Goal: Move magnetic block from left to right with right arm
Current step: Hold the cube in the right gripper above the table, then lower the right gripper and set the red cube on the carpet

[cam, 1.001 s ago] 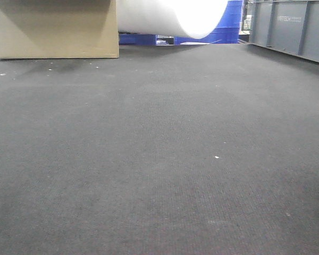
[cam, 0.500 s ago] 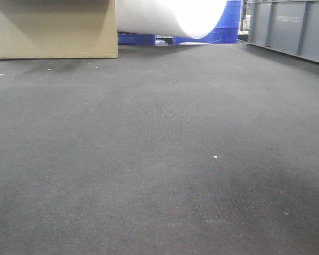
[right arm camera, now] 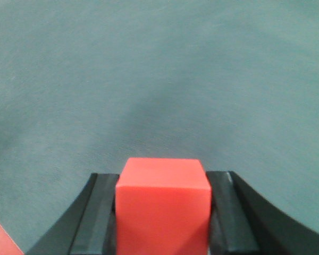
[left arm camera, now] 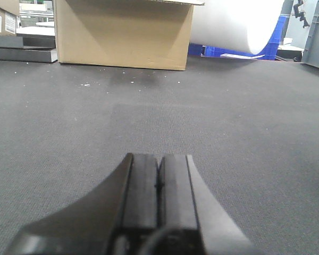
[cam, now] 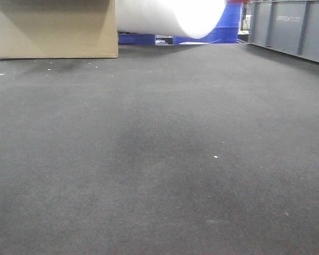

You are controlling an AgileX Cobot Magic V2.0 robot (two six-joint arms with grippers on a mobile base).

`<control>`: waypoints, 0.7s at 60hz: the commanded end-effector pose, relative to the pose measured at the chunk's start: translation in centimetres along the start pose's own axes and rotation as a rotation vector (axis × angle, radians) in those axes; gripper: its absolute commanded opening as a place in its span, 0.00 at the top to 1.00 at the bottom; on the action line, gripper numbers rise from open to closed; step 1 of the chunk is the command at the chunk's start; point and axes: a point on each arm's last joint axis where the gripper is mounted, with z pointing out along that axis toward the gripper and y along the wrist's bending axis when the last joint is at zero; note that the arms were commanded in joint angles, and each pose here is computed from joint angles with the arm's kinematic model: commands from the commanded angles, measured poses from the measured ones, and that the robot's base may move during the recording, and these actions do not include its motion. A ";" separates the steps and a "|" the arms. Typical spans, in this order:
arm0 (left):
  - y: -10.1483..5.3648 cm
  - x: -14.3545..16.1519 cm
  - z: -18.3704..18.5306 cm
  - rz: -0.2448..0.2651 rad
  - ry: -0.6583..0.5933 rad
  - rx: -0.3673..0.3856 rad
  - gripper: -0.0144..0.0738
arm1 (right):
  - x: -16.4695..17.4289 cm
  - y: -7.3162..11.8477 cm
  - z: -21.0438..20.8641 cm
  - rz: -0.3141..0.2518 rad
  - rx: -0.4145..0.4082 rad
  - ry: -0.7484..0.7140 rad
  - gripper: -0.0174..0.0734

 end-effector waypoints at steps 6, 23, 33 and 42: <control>0.0 -0.6 -0.1 -0.004 -0.093 0.003 0.97 | -3.4 0.8 4.0 -0.017 -0.031 0.000 0.63; 0.0 -0.6 -0.1 -0.004 -0.093 0.003 0.97 | -2.9 0.0 11.3 0.027 -0.039 0.158 0.63; 0.0 -0.6 -0.1 -0.004 -0.093 0.003 0.97 | -1.6 -0.4 14.5 0.030 -0.033 0.230 0.63; 0.0 -0.6 -0.1 -0.004 -0.093 0.003 0.97 | -0.6 -0.6 16.1 0.022 -0.026 0.284 0.63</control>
